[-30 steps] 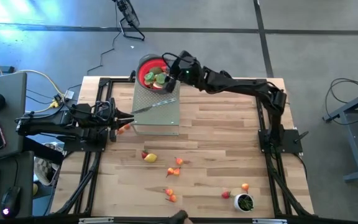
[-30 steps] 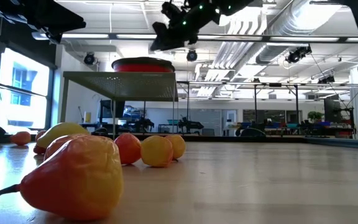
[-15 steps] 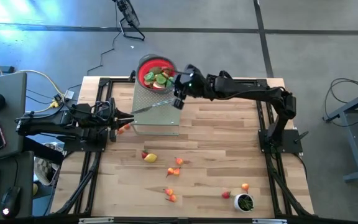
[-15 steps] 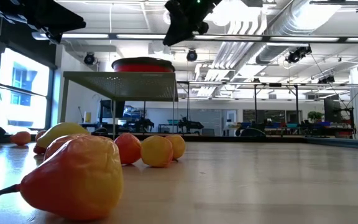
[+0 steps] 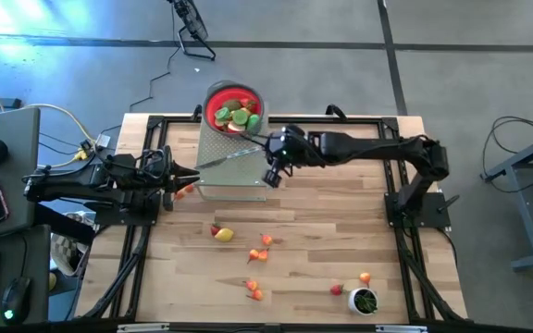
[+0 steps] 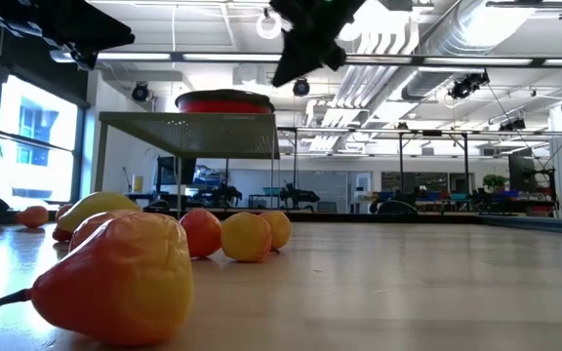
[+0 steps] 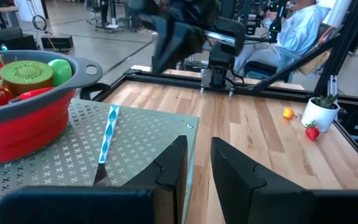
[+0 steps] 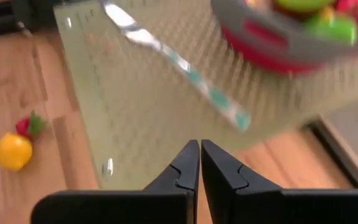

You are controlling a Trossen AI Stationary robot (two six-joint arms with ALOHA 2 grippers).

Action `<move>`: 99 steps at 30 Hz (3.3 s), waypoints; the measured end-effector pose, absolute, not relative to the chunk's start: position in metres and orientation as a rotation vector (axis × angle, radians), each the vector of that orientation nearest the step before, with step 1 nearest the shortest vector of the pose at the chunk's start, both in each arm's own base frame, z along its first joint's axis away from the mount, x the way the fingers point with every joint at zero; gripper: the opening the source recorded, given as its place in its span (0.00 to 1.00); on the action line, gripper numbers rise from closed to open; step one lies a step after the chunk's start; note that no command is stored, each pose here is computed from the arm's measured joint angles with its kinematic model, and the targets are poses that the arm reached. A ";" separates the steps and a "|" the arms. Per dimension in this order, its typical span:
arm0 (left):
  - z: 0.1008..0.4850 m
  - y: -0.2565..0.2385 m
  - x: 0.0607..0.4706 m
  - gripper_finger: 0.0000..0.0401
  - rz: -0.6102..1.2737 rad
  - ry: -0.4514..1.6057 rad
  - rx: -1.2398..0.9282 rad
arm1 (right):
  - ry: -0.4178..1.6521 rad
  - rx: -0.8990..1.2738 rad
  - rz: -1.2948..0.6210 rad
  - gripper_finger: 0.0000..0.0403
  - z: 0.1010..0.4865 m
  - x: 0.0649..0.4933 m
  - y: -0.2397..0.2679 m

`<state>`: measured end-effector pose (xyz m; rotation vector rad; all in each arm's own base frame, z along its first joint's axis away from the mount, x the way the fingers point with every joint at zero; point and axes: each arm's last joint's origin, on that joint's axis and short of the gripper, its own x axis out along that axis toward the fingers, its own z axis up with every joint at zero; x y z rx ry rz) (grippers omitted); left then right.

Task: Pick & Place Fruit
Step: Put the orange pear into the red strainer on the shelf

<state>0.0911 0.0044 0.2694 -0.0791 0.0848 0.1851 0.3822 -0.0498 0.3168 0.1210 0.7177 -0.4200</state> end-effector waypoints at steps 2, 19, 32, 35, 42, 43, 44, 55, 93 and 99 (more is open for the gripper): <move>0.269 0.004 0.091 0.17 0.185 0.084 -0.088 | 0.734 0.154 -0.439 0.03 0.311 0.370 -0.041; 0.269 0.004 0.091 0.17 0.186 0.084 -0.099 | 0.603 0.548 -0.642 0.03 0.281 0.230 0.031; 0.269 0.004 0.091 0.17 0.188 0.082 -0.100 | 0.983 0.863 -0.727 0.03 0.251 0.179 0.058; 0.270 0.004 0.091 0.17 0.188 0.082 -0.100 | 1.023 0.899 -0.758 0.03 0.250 0.173 0.062; 0.270 0.006 0.091 0.17 0.223 0.087 -0.034 | 1.049 1.028 -0.914 0.03 0.247 0.159 0.072; 0.270 0.006 0.091 0.17 0.243 0.089 -0.017 | 1.052 1.052 -0.945 0.03 0.247 0.156 0.074; 0.270 0.007 0.091 0.17 0.267 0.090 -0.002 | 1.052 1.075 -0.977 0.03 0.247 0.153 0.075; 0.270 0.011 0.089 0.17 0.416 0.109 0.104 | 1.160 1.317 -1.136 0.03 0.245 0.136 0.100; 0.268 0.011 0.089 0.17 0.417 0.128 0.126 | 1.478 1.392 -1.148 0.50 0.187 0.167 0.176; 0.268 0.011 0.089 0.17 0.417 0.127 0.124 | 1.429 1.426 -1.163 0.72 0.187 0.168 0.178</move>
